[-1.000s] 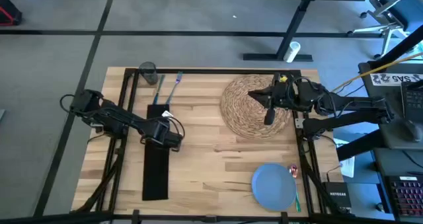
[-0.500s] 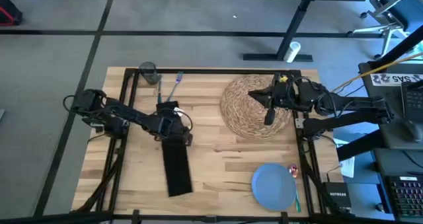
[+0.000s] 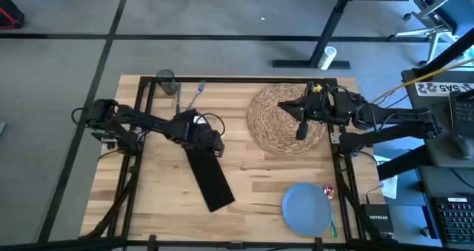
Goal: Set table place
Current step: Fold the black table napkin
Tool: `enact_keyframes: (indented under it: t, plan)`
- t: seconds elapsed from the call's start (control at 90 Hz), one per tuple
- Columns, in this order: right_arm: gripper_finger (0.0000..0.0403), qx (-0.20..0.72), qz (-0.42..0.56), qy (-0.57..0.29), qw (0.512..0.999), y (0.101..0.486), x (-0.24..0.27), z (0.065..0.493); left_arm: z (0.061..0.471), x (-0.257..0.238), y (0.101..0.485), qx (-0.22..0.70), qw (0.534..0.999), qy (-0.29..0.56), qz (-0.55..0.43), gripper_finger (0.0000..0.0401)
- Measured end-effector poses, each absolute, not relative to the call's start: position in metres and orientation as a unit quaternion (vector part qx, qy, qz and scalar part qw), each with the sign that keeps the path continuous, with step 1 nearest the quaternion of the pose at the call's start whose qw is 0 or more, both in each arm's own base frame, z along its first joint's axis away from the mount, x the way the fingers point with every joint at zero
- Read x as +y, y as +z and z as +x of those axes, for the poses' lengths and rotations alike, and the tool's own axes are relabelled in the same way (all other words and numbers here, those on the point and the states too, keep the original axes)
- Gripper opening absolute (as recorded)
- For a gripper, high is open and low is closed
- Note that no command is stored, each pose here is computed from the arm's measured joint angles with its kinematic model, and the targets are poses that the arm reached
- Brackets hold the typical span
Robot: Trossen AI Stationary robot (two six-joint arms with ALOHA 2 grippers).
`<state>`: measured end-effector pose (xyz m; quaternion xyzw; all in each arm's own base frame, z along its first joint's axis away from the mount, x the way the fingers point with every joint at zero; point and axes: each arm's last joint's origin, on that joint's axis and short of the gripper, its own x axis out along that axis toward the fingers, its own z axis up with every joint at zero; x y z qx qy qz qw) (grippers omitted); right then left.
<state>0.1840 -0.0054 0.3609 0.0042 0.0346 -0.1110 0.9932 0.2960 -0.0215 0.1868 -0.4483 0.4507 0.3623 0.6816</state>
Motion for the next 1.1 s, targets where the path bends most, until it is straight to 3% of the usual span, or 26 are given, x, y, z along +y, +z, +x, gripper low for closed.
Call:
enact_keyframes:
  t: [0.589,1.1]
  plan:
    - [0.0001,0.035,0.004,-0.111,0.993,0.361,-0.005,0.184,0.287,-0.069,0.163,0.576,0.655,0.293,-0.392,0.0000]
    - [0.0001,0.025,0.005,-0.105,0.994,0.371,-0.005,0.182,0.330,-0.068,0.134,0.502,0.699,0.230,-0.455,0.0000]
